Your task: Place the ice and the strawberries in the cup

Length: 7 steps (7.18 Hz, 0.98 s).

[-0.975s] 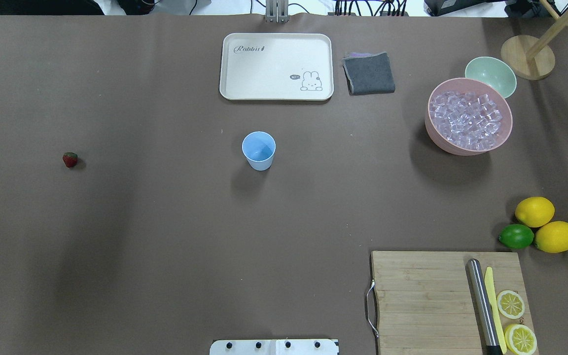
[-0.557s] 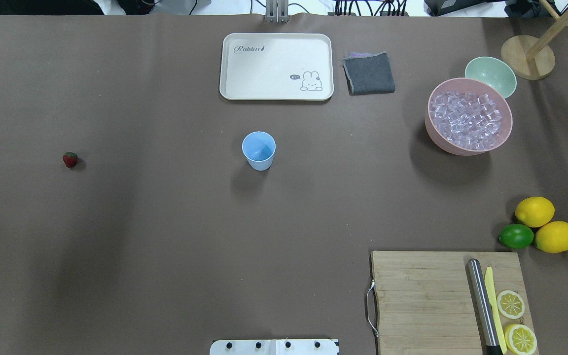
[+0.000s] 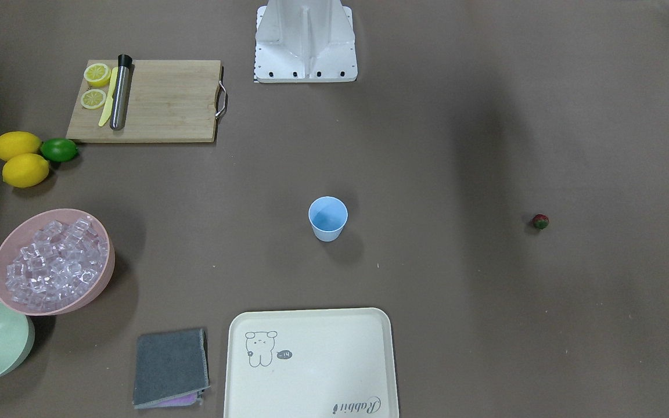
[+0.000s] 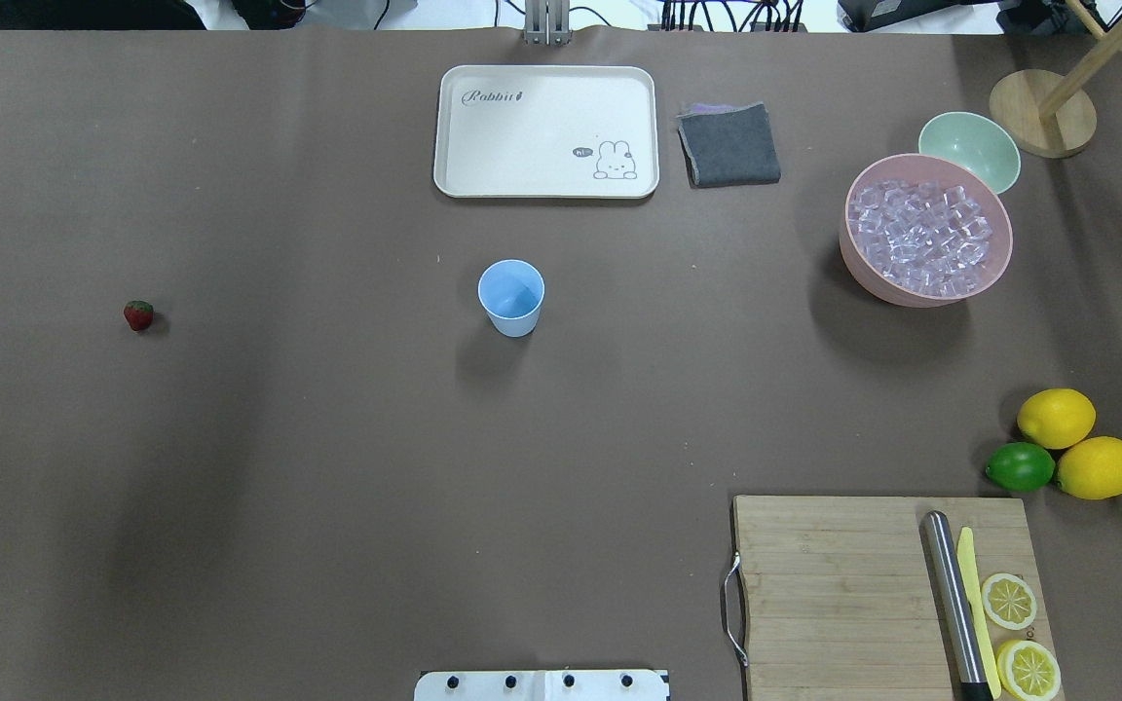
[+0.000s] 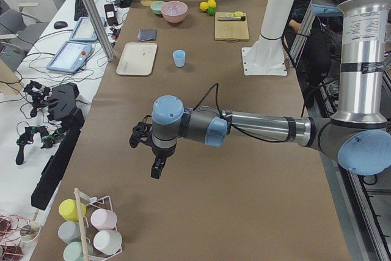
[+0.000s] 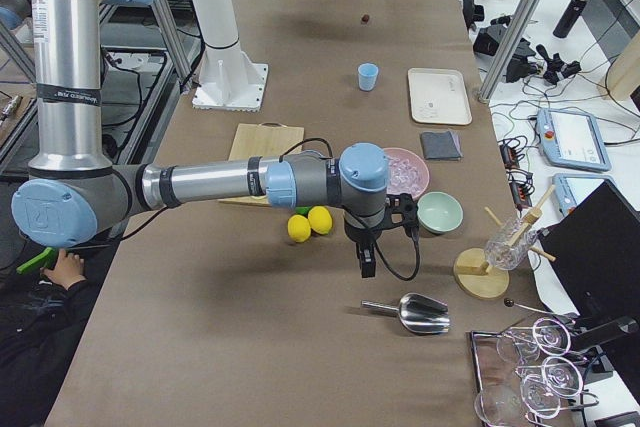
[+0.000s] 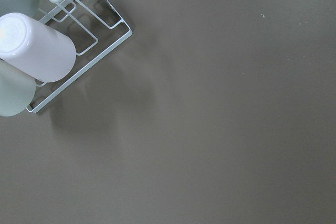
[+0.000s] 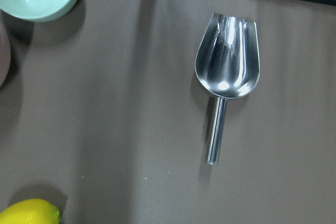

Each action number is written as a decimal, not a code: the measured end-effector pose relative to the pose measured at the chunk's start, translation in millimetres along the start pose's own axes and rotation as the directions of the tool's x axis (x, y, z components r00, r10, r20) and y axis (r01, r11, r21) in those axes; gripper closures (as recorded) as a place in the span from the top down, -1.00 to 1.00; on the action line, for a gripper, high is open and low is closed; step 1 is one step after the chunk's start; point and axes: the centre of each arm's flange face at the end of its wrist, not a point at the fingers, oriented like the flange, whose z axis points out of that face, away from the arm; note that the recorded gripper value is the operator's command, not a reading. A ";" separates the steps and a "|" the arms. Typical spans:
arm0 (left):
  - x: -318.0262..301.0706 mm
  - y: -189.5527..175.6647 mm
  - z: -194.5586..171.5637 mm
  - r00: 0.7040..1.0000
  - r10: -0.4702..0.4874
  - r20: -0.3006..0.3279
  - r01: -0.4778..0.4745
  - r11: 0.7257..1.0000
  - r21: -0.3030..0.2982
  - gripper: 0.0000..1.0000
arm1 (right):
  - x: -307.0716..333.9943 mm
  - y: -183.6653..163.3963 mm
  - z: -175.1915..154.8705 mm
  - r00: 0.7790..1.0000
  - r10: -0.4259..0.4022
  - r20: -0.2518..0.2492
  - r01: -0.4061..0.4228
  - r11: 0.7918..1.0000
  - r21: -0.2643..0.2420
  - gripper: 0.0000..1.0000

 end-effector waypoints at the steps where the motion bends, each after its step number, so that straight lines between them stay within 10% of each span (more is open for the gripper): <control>1: -0.3 1.2 0.7 1.000 -0.001 0.000 0.001 1.000 -0.002 0.96 | -22.6 -21.7 -6.4 1.000 0.017 0.006 -0.018 1.000 0.017 0.98; 7: 0.7 -0.5 2.5 1.000 0.000 -0.001 0.000 1.000 -0.005 0.96 | -261.6 -108.1 46.5 0.988 -0.135 0.078 0.137 0.990 -0.023 0.95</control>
